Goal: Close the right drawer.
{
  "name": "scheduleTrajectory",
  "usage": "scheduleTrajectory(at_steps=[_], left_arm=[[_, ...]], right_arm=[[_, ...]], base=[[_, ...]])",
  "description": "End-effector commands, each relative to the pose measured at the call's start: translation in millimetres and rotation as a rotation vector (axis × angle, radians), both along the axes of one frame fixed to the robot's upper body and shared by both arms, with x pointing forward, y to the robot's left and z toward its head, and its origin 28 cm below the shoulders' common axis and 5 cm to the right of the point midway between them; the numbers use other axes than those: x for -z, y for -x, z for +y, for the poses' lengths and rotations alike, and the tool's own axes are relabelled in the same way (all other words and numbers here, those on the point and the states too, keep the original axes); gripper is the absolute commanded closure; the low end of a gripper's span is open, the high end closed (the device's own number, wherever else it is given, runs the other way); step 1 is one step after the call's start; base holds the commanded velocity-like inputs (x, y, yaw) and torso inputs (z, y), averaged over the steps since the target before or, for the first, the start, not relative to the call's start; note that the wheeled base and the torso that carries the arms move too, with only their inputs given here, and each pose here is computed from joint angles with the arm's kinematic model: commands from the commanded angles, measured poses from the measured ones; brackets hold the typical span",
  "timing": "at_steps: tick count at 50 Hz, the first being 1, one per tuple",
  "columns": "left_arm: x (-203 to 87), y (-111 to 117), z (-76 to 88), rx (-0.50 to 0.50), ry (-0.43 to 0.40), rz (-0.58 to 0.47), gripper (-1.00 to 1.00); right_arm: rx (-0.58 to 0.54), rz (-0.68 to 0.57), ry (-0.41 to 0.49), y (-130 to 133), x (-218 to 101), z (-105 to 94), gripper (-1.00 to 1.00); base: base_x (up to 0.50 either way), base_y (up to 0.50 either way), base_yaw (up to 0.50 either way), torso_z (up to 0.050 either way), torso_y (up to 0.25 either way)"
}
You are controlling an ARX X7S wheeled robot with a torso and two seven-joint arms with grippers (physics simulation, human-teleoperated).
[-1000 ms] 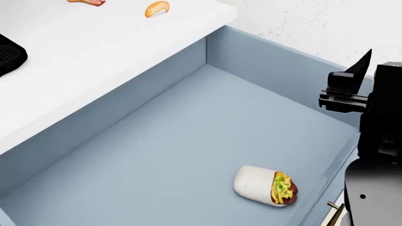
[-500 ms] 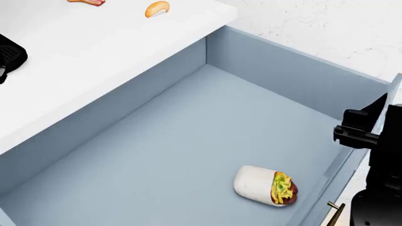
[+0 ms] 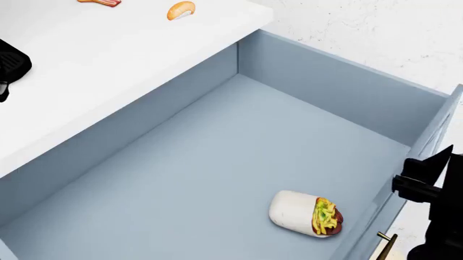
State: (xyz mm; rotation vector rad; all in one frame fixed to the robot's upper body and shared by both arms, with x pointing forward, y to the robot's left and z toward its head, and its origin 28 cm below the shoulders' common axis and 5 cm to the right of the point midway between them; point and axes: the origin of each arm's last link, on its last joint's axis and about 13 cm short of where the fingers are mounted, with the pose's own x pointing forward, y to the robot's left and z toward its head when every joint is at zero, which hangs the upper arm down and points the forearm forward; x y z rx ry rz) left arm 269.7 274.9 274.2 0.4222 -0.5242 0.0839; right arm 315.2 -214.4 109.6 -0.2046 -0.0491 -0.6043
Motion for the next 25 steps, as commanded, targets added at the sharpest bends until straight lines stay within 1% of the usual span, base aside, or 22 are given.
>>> scheduleTrajectory(at_steps=[1, 25], left_arm=[[-0.6, 1.2, 0.0, 0.0, -0.002, 0.001, -1.0], [10.0, -0.8, 0.8, -0.004, 0.006, 0.019, -1.0]], right_arm=[[0.009, 0.046, -0.011, 2.2, 17.7, -0.1, -1.0], [-0.017, 0.154, -0.062, 13.3, 60.4, 6.7, -1.0]], base=[[0.0, 0.0, 0.0, 0.0, 0.0], [0.0, 0.0, 0.0, 0.0, 0.0]])
